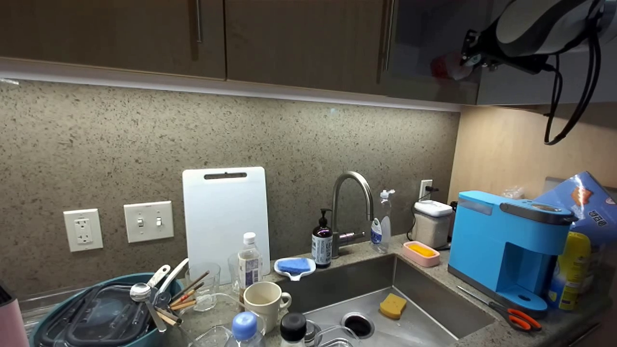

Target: Put the bottle with an orange label on the bottom shelf of the open cabinet

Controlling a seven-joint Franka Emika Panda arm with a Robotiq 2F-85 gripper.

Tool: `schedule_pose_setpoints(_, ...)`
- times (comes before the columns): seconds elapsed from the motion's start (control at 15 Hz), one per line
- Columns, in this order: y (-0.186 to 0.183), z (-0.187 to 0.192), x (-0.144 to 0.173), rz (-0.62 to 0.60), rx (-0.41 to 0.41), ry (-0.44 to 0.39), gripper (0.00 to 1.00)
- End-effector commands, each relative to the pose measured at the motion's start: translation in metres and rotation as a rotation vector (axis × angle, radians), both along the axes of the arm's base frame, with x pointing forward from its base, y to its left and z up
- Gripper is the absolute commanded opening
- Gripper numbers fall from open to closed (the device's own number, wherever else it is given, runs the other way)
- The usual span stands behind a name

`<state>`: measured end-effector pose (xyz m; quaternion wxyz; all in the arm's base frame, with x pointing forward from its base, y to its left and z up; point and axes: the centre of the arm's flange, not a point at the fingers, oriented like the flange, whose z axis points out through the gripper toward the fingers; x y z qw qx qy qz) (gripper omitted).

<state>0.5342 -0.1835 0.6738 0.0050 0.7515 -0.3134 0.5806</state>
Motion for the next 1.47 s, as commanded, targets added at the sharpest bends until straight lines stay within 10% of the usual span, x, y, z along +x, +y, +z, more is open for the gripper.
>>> schedule_pose_setpoints(0.0,-0.017,-0.011,0.005,-0.047,0.018,0.044,0.12)
schedule_pose_setpoints(0.07,-0.017,-0.01,0.004,-0.046,0.002,0.04,0.12)
schedule_pose_setpoints(0.13,-0.018,-0.01,0.005,-0.049,-0.011,0.039,0.62)
schedule_pose_setpoints(0.6,-0.046,-0.013,-0.008,-0.084,-0.012,0.049,0.99)
schedule_pose_setpoints(1.4,-0.04,-0.008,-0.01,-0.063,-0.01,0.025,1.0)
